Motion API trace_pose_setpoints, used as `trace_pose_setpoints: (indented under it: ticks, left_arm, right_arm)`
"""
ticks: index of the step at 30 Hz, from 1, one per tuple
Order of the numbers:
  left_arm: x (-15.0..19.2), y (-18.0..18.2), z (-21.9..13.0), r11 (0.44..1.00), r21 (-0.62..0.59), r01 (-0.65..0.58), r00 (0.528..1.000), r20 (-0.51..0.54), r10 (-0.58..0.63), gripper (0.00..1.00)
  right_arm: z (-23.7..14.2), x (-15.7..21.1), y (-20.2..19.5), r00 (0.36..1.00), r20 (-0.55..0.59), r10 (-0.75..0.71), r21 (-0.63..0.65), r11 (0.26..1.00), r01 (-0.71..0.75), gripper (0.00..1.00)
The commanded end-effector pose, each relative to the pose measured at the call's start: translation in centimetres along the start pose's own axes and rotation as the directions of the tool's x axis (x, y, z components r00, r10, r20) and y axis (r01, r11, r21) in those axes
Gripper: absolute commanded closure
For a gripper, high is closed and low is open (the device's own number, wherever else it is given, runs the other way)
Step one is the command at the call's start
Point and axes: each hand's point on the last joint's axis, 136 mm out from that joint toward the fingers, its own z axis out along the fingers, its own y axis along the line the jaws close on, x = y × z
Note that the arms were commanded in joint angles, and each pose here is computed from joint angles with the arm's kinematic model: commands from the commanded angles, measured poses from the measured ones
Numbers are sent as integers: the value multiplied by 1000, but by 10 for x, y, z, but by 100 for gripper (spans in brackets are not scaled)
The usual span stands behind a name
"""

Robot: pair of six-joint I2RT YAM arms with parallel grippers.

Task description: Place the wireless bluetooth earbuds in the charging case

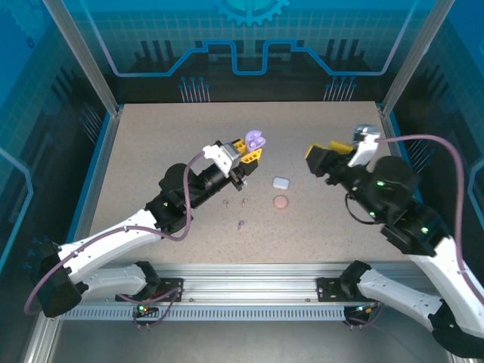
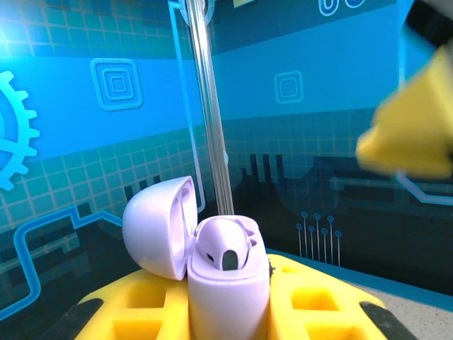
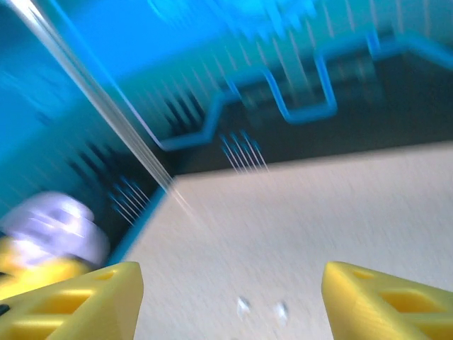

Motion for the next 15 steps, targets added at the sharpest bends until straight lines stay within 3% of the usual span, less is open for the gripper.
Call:
trace_pose_setpoints:
  ticks: [1,8,15]
  left_arm:
    - [-32,11,-7,998,-57,-29,996,78,34,100]
    - [-36,27,-16,991,-125,-44,996,75,54,100]
    - [-40,46,-27,983,-181,-33,995,92,50,100]
  right_arm:
    - [33,85,-46,965,-234,119,200,977,-73,33]
    - [79,210,-69,828,-451,333,383,910,-157,38]
    - [103,287,-53,730,-553,403,564,825,-29,39]
